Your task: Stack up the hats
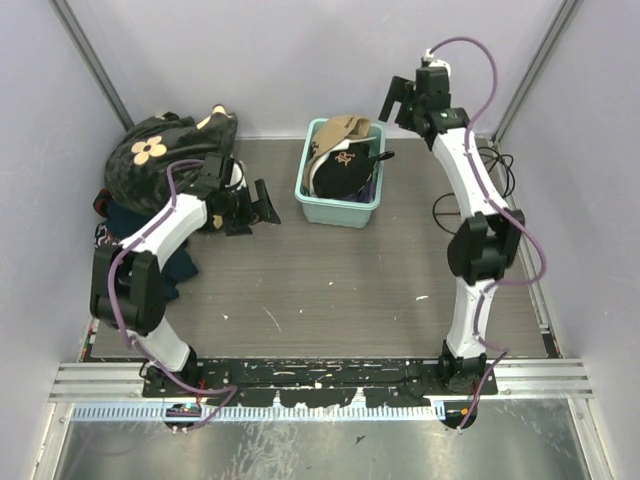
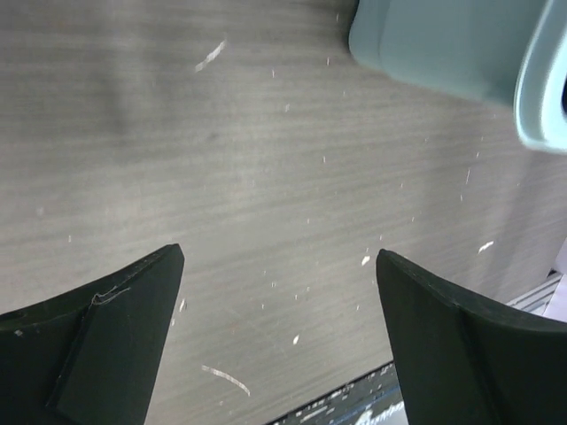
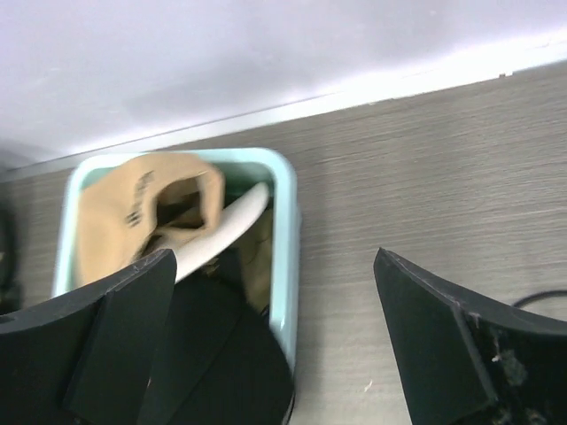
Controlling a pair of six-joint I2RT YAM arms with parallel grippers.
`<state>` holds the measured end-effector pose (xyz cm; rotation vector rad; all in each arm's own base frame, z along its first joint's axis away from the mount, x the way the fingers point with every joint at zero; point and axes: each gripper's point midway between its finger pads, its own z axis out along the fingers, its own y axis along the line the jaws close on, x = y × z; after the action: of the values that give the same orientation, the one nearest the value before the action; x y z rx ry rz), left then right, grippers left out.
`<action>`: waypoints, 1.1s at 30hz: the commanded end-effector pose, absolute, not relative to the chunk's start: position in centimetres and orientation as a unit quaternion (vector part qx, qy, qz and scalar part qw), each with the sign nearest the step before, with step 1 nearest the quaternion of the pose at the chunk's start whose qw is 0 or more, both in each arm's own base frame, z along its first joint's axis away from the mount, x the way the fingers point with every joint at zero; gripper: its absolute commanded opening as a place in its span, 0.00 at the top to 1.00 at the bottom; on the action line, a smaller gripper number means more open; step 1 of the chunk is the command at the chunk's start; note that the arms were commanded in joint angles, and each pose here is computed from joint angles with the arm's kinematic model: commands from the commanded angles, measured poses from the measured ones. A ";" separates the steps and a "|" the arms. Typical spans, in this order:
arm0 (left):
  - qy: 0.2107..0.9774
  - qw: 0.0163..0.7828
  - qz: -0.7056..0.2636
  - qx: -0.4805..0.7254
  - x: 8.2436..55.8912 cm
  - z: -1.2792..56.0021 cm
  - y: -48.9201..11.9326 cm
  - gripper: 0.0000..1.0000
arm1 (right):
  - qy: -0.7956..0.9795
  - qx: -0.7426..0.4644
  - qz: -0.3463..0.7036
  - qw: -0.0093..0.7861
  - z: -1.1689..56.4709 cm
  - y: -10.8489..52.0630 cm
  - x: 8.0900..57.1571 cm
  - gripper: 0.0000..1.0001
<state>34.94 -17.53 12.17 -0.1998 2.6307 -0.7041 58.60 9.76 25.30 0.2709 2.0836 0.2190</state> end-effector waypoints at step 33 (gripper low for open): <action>0.885 0.256 -0.369 -0.125 51.4 9.2 -32.6 0.02 | 0.851 0.241 -0.110 0.453 33.6 -5.4 29.8 0.02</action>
<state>48.66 -32.13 6.48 -0.3246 2.5071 -0.9418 28.37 -1.10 31.63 0.5166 2.1629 -0.0904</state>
